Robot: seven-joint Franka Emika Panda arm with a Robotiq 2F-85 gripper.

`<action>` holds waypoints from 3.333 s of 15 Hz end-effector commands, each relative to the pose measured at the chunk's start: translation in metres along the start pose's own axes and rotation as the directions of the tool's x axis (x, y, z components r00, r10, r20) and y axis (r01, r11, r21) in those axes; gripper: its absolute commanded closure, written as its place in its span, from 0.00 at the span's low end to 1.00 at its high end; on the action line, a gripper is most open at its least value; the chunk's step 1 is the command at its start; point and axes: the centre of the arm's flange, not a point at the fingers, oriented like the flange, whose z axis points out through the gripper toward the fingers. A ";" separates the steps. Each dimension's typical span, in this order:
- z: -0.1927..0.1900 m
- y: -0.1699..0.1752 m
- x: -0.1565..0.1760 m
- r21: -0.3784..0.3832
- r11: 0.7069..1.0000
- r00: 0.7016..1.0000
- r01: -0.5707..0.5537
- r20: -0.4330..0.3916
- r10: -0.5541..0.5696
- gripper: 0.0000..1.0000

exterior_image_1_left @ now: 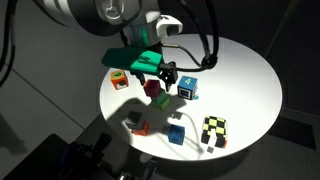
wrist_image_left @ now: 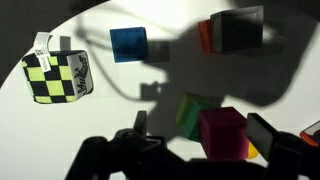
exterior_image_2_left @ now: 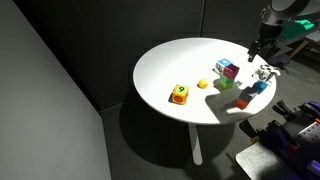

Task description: Put the dark blue toy block on the three stacked toy block

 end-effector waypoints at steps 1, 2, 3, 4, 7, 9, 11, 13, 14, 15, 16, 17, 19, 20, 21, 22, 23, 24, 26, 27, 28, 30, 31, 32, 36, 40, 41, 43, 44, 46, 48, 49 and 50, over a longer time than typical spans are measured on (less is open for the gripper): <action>0.000 0.000 0.000 0.000 1.000 1.000 0.000 0.000 0.000 0.00; 0.000 0.000 0.000 0.000 1.000 1.000 0.000 0.000 0.000 0.00; 0.001 0.001 0.000 0.002 1.000 1.000 0.002 0.005 -0.003 0.00; 0.003 0.002 -0.001 0.001 1.000 1.000 0.002 0.007 -0.002 0.00; 0.008 0.004 -0.004 0.007 1.000 1.000 0.006 0.020 -0.006 0.00; 0.014 0.007 -0.005 0.004 1.000 0.999 0.009 0.031 -0.009 0.00; 0.022 0.009 -0.006 0.006 1.000 0.999 0.006 0.045 -0.007 0.00; 0.033 0.014 -0.006 0.010 1.000 0.998 0.000 0.065 0.000 0.00; 0.038 0.017 -0.006 0.011 1.000 0.997 -0.004 0.074 0.003 0.00; 0.043 0.020 -0.008 0.015 1.000 0.997 -0.004 0.083 0.003 0.00; 0.048 0.022 -0.009 0.015 1.000 0.996 -0.009 0.090 0.008 0.00; 0.053 0.024 -0.010 0.015 1.000 0.995 -0.013 0.098 0.012 0.00; 0.062 0.028 -0.012 0.013 1.000 0.994 -0.020 0.110 0.019 0.00; 0.066 0.029 -0.013 0.011 1.000 0.993 -0.023 0.112 0.022 0.00; 0.071 0.031 -0.013 0.008 1.000 0.994 -0.024 0.108 0.023 0.00; 0.074 0.032 -0.014 0.005 1.000 0.995 -0.026 0.100 0.025 0.00; 0.078 0.034 -0.014 0.003 1.000 0.996 -0.025 0.086 0.024 0.00; 0.081 0.035 -0.015 0.001 1.000 0.997 -0.023 0.076 0.023 0.00; 0.088 0.037 -0.015 -0.006 1.000 0.998 -0.020 0.061 0.020 0.00; 0.092 0.038 -0.016 -0.010 1.000 0.998 -0.020 0.057 0.021 0.00; 0.096 0.039 -0.017 -0.014 1.000 0.998 -0.021 0.054 0.022 0.00; 0.103 0.042 -0.019 -0.017 1.000 0.998 -0.023 0.051 0.023 0.00; 0.106 0.045 -0.021 -0.020 0.999 0.999 -0.025 0.048 0.026 0.00; 0.109 0.048 -0.022 -0.025 0.999 0.999 -0.026 0.045 0.027 0.00; 0.120 0.061 -0.024 -0.033 0.999 0.998 -0.032 0.046 0.033 0.00; 0.130 0.073 -0.029 -0.031 0.998 0.997 -0.055 0.054 0.056 0.00; 0.132 0.076 -0.030 -0.031 0.998 0.997 -0.059 0.057 0.061 0.00; 0.137 0.080 -0.031 -0.025 0.998 0.996 -0.059 0.060 0.060 0.00; 0.141 0.082 -0.031 -0.023 0.998 0.997 -0.055 0.060 0.056 0.00; 0.146 0.085 -0.032 -0.023 0.999 0.997 -0.044 0.055 0.046 0.00; 0.149 0.088 -0.033 -0.024 0.999 0.999 -0.028 0.034 0.028 0.00; 0.150 0.089 -0.033 -0.025 1.000 1.000 -0.017 0.020 0.017 0.00; 0.152 0.090 -0.032 -0.021 1.000 1.000 -0.004 0.010 0.005 0.00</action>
